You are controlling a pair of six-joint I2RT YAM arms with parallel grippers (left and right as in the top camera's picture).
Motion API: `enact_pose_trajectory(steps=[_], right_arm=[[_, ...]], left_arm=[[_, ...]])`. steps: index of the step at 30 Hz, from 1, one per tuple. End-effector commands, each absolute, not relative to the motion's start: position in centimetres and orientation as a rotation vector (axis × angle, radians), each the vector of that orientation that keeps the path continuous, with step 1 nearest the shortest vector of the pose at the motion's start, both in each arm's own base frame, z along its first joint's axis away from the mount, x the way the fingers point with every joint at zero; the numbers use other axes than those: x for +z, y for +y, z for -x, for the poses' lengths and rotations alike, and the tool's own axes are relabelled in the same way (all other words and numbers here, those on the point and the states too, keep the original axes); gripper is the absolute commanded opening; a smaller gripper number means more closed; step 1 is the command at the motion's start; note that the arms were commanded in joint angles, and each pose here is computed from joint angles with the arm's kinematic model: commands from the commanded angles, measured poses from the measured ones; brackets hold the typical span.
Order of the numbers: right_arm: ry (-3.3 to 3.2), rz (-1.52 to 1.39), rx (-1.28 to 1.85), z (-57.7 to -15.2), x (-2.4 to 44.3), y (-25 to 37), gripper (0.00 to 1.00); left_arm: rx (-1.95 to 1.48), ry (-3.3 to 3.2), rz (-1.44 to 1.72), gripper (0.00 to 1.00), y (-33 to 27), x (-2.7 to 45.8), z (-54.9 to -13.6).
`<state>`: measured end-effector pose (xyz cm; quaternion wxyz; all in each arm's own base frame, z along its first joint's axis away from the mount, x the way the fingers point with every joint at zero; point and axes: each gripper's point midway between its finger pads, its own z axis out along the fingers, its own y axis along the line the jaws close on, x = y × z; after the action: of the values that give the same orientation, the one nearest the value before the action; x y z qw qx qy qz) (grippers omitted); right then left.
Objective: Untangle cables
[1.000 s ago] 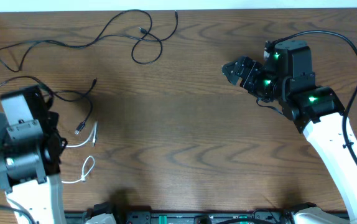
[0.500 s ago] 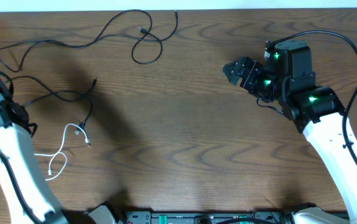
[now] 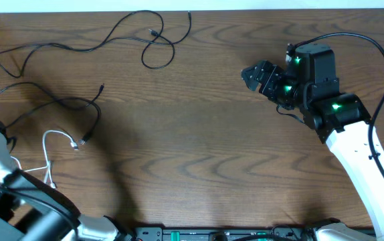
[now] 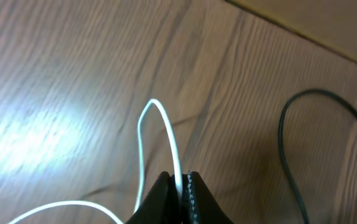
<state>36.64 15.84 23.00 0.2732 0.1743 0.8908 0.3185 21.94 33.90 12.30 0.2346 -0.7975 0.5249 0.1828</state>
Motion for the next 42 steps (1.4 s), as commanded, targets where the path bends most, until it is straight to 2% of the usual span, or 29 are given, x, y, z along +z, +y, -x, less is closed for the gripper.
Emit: enact_pose_trajectory(steps=[1, 10, 11, 15, 17, 19, 29, 33, 36, 42], right_arm=[[2.363, -0.457, 0.826, -36.9, 23.9, 15.3, 0.89], [2.363, -0.458, 0.826, -36.9, 23.9, 15.3, 0.88], [2.363, -0.458, 0.826, -36.9, 23.9, 15.3, 0.88], [2.367, -0.459, 0.824, -36.9, 23.9, 15.3, 0.88], [2.371, -0.461, 0.823, -36.8, 23.8, 15.3, 0.88], [2.375, -0.462, 0.821, -36.7, 23.7, 15.2, 0.88], [2.402, -0.472, 0.810, -36.6, 23.0, 15.2, 0.89], [2.419, -0.479, 0.803, -36.7, 22.3, 15.2, 0.89], [2.427, -0.482, 0.800, -36.8, 22.0, 15.3, 0.90], [2.430, -0.483, 0.799, -36.7, 22.0, 15.2, 0.91]], left_arm=[[0.530, 1.446, 2.170, 0.07, 35.8, 10.9, -22.4], [0.753, 1.503, 1.945, 0.08, 40.2, 11.8, -22.9], [0.765, 1.512, 1.913, 0.15, 40.8, 12.2, -23.0], [0.783, 1.511, 1.903, 0.17, 41.5, 12.4, -22.4], [0.787, 1.520, 1.900, 0.34, 41.5, 12.4, -22.4], [0.776, 1.526, 1.899, 0.39, 41.4, 12.3, -22.5], [0.118, 1.923, 1.590, 0.44, 36.1, 10.0, -31.1], [0.113, 2.051, 1.489, 0.44, 34.5, 9.3, -31.7], [0.099, 2.102, 1.469, 0.49, 33.2, 8.7, -32.1], [0.068, 2.241, 1.452, 0.50, 30.4, 7.4, -31.7]])
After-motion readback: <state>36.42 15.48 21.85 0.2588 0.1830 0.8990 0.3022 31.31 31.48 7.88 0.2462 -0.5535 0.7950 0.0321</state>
